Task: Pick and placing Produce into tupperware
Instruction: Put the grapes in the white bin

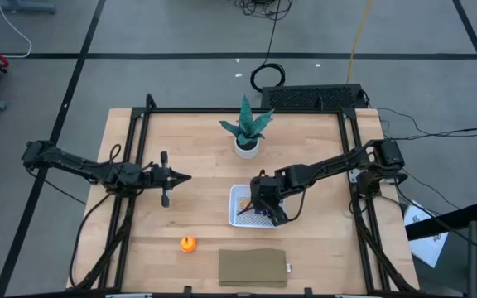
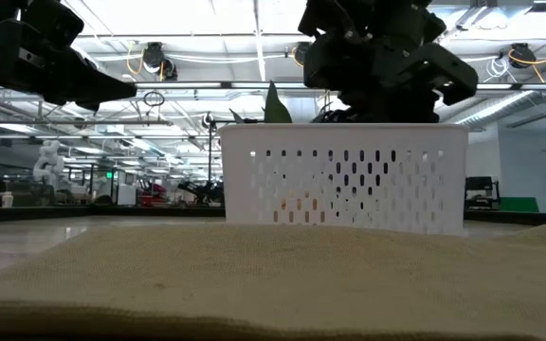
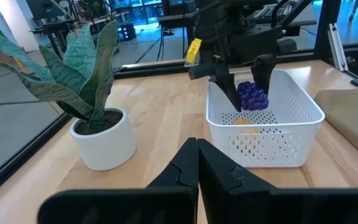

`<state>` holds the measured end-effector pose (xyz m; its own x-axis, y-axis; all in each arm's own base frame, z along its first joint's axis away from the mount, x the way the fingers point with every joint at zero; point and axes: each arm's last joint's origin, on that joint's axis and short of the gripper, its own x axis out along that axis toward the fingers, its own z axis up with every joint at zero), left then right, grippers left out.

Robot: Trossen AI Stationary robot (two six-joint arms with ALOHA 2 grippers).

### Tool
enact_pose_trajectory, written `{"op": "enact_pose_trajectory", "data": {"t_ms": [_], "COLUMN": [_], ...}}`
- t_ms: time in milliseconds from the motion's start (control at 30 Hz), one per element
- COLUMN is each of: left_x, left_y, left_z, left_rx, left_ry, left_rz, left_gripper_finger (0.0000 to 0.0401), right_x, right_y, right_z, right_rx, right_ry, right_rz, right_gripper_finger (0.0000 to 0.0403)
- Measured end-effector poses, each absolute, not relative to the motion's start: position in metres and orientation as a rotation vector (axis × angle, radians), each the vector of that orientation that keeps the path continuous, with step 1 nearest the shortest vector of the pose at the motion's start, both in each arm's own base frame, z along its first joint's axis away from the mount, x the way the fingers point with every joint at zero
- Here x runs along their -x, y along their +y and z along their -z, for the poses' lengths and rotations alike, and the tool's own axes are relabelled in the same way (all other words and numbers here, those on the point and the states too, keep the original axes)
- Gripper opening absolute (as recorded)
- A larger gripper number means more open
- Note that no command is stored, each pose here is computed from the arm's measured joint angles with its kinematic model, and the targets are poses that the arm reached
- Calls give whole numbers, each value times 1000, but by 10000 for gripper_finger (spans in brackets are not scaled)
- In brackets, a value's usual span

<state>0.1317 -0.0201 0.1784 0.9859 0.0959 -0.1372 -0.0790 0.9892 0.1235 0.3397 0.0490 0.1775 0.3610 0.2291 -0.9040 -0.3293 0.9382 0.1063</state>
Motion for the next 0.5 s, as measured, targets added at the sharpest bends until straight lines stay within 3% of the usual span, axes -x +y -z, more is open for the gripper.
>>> {"op": "enact_pose_trajectory", "data": {"t_ms": [500], "left_x": [-131], "left_y": [-20], "left_z": [-176], "left_rx": [-139], "left_ry": [168], "left_rz": [-86], "left_gripper_finger": [1], "right_x": [-346], "right_y": [52], "right_z": [-158], "right_rx": [71], "right_ry": [1188], "right_rz": [-350], "right_gripper_finger": [217]}}
